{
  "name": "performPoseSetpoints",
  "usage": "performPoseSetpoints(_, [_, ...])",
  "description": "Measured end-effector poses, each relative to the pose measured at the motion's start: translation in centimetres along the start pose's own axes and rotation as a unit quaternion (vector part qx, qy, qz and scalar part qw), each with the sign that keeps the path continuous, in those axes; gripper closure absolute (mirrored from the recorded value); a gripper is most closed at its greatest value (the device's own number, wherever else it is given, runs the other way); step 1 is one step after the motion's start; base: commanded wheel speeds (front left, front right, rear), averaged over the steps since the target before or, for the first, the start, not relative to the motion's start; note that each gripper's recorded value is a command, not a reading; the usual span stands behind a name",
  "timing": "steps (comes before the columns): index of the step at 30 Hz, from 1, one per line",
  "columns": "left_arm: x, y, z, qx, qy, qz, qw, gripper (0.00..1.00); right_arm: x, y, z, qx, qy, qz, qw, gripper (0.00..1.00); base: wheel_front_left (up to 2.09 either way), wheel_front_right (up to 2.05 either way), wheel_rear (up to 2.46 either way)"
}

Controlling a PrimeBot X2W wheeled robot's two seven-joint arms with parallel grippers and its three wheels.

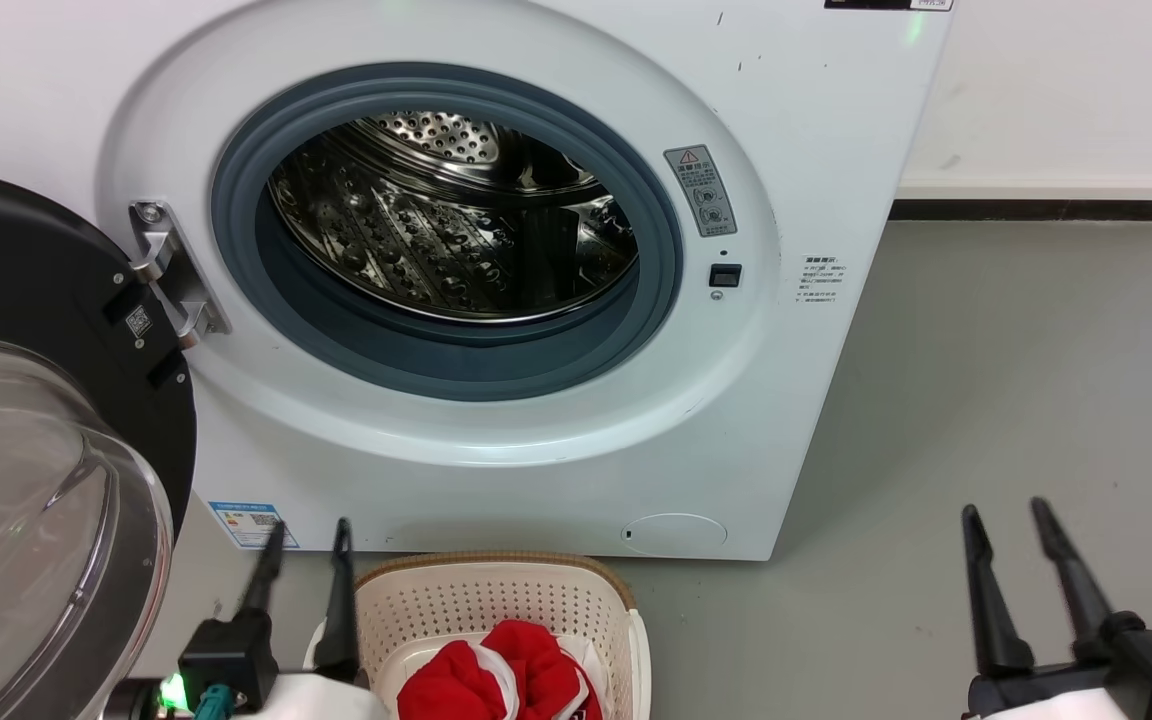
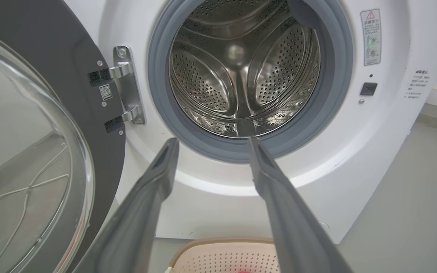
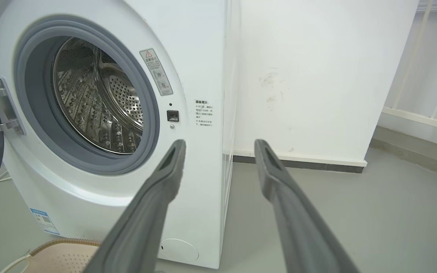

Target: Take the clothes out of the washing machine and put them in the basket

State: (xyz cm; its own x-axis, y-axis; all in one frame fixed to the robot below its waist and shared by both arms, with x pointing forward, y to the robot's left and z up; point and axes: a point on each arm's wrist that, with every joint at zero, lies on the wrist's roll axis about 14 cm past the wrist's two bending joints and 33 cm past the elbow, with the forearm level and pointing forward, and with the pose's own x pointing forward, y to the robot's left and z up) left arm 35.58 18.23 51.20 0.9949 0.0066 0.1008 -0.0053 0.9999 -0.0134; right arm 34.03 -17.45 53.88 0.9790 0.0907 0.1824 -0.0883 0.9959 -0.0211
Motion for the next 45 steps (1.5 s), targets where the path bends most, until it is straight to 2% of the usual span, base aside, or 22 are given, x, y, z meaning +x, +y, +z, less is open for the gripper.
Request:
performPoseSetpoints(6, [-1.1, 0.2, -2.7, -0.007, 0.047, 0.005, 0.999, 1.00, -0.6, 0.0, -1.8, 0.010, 0.030, -0.002, 0.999, 1.00, 0.00, 0.00, 0.00])
performPoseSetpoints(13, [-1.1, 0.9, -3.4, -0.076, 0.066, 0.026, 0.995, 1.00, -0.8, -0.4, -2.6, 0.085, 0.043, -0.022, 0.995, 1.00, 0.00, 0.00, 0.00])
performPoseSetpoints(20, [-0.9, 1.3, -3.6, -0.153, 0.075, 0.042, 0.985, 1.00, -0.3, -0.9, -2.9, 0.162, 0.046, -0.040, 0.985, 1.00, 0.00, 0.00, 0.00])
performPoseSetpoints(33, [-0.3, 1.7, -3.7, -0.262, 0.082, 0.059, 0.960, 1.00, 0.4, -1.5, -3.3, 0.271, 0.050, -0.063, 0.959, 1.00, 0.00, 0.00, 0.00])
performPoseSetpoints(45, [0.3, 1.8, -3.6, -0.348, 0.082, 0.068, 0.931, 1.00, 0.8, -1.9, -3.9, 0.356, 0.056, -0.079, 0.929, 1.00, 0.00, 0.00, 0.00])
